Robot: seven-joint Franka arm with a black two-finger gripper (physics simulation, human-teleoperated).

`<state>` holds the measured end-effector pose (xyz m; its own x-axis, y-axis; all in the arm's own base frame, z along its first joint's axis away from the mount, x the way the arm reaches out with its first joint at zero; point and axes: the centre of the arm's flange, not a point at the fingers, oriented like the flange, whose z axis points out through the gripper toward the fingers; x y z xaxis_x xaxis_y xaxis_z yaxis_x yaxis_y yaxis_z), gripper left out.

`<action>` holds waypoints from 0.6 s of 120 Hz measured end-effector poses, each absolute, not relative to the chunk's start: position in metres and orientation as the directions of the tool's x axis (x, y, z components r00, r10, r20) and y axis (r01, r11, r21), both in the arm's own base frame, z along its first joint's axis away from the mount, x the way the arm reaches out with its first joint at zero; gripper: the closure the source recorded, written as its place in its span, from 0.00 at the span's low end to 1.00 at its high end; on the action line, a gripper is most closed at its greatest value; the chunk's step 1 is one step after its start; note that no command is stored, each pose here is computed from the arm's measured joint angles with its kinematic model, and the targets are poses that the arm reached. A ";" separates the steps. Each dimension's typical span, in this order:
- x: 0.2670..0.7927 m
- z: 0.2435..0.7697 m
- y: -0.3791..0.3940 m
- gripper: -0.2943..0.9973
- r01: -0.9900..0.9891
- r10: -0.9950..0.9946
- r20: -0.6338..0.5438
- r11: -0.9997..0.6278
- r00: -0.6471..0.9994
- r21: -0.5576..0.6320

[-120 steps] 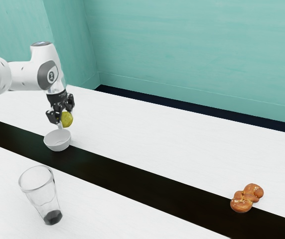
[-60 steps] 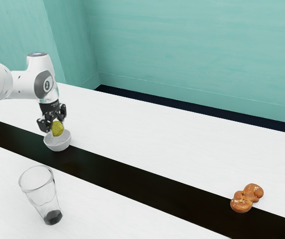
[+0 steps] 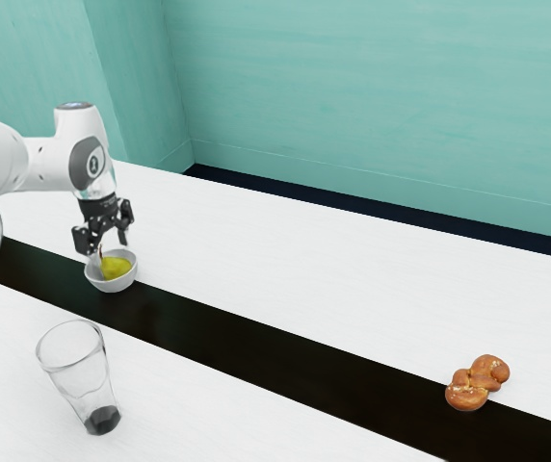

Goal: Place the pear in the bowl.

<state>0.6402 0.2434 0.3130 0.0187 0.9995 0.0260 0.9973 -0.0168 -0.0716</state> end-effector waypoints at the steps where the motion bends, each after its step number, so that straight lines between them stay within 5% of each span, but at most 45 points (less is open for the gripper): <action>1: 0.640 0.313 0.243 0.28 0.997 0.999 0.025 -0.018 0.020 -0.072; 34: 0.643 0.417 0.174 0.24 0.952 0.952 0.001 -0.306 0.306 -0.029; 72: 0.599 0.611 0.008 0.23 0.578 0.576 0.102 -0.816 0.811 0.016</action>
<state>0.5993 0.0084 0.6105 0.8109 0.5762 0.1024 0.5778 -0.8160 0.0162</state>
